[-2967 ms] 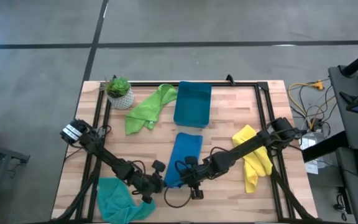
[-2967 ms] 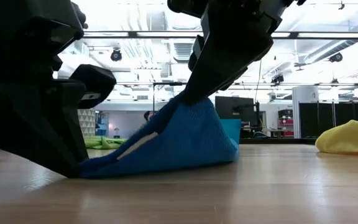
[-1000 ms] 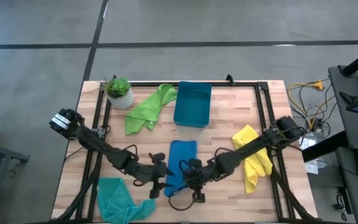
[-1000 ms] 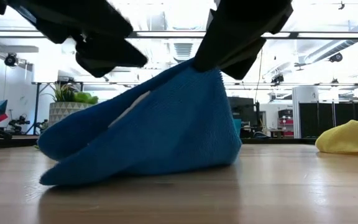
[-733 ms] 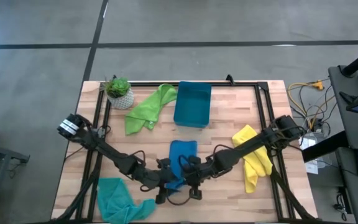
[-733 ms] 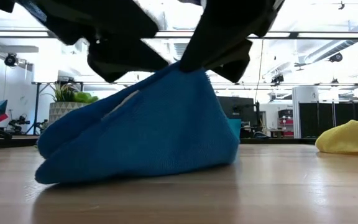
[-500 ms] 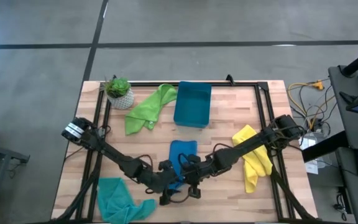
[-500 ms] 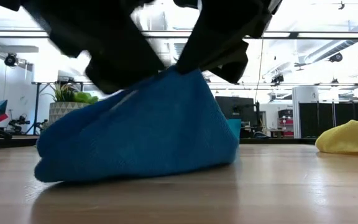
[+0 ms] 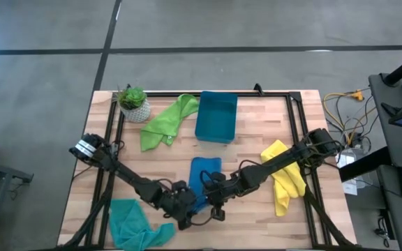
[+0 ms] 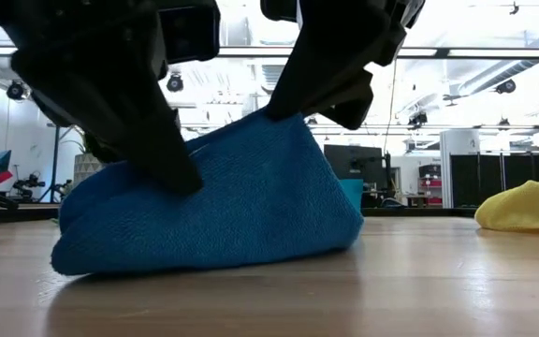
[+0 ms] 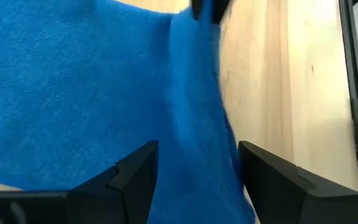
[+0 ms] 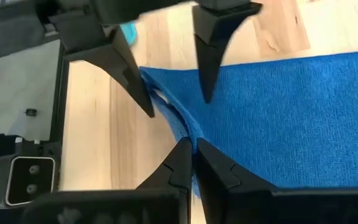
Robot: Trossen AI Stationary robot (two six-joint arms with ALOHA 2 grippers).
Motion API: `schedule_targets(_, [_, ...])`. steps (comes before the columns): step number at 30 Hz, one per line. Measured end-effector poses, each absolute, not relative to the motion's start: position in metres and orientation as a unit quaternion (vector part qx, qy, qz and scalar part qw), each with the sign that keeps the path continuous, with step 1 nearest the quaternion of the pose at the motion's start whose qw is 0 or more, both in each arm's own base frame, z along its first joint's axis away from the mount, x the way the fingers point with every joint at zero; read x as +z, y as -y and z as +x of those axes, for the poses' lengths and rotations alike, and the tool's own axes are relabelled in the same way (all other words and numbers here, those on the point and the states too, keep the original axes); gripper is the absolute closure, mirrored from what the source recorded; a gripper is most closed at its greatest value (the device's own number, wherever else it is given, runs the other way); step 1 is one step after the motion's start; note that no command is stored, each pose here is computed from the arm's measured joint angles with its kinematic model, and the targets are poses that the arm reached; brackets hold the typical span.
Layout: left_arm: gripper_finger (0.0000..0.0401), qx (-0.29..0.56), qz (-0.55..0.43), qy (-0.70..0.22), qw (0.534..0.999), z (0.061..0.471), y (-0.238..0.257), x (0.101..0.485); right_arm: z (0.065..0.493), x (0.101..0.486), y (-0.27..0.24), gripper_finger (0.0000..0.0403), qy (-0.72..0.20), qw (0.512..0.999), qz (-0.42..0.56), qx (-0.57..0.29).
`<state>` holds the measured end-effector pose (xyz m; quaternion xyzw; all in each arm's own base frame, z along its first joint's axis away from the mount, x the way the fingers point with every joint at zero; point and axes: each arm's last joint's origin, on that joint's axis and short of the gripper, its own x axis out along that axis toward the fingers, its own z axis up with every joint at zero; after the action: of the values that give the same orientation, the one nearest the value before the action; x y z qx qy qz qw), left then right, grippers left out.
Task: Fold microfiber towels
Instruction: Fold the blue microfiber cloth
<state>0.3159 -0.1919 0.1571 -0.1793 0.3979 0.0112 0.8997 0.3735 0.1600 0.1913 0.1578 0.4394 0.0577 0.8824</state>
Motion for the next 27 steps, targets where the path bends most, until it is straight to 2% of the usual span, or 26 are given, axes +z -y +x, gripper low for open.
schedule_targets(9, [0.0206,0.029,-0.201,-0.425,0.882,0.305,0.200,0.154,0.370,0.188,-0.159,0.0394,-0.457,0.875,0.152,0.051])
schedule_targets(13, [0.0265,0.034,-0.194,-0.433,0.880,0.304,0.200,0.153,0.370,0.188,-0.158,0.0394,-0.457,0.875,0.152,0.050])
schedule_targets(18, [0.0381,0.023,-0.175,-0.433,0.884,0.304,0.200,0.156,0.371,0.188,-0.156,0.0394,-0.456,0.875,0.153,0.048])
schedule_targets(23, [0.0392,-0.004,-0.124,-0.432,0.893,0.302,0.198,0.174,0.371,0.189,-0.156,0.0394,-0.455,0.876,0.152,0.049])
schedule_targets(27, [0.0399,-0.066,-0.090,-0.430,0.896,0.296,0.194,0.196,0.367,0.196,-0.162,0.0394,-0.451,0.877,0.147,0.072])
